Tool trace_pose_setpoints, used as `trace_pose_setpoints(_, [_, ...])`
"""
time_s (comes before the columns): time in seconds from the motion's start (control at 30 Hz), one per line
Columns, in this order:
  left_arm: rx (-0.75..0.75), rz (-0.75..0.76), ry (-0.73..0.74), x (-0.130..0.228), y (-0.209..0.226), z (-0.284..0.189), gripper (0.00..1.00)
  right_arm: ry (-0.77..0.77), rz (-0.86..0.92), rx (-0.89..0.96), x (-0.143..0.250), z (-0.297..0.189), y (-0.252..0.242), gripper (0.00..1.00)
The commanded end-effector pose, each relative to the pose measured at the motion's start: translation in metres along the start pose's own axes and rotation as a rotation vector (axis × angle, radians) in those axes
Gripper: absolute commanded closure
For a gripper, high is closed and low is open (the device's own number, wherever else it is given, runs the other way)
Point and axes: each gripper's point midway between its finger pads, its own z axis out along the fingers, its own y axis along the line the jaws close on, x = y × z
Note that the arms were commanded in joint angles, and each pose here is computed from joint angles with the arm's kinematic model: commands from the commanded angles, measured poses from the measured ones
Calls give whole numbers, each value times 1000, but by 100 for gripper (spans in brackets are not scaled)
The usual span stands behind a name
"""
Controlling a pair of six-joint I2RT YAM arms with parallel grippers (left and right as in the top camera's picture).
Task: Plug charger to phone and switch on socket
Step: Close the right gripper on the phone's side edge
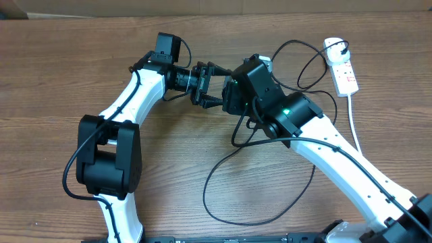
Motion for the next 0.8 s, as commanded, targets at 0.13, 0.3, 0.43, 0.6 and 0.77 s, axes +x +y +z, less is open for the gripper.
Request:
trace_pose_setpoints(0.13, [10,33,27,8,-10,2,47,-20,4,6,-8,3,3,53])
trace_pose_setpoints(0.3, [11,44,27,8,-10,2,47,-20,-3,7,-7,3,2,55])
trace_pose_setpoints(0.43, [11,80,26,8,-10,2,48,-15,-9,10,-6,3,2,58])
trace_pose_setpoints(0.6, [11,88,25,8,-10,2,48,-14,-9,11,-6,3,1,65])
trace_pose_setpoints(0.77, [9,89,24,8,-10,3,47,-17,-9,10,-7,3,2,65])
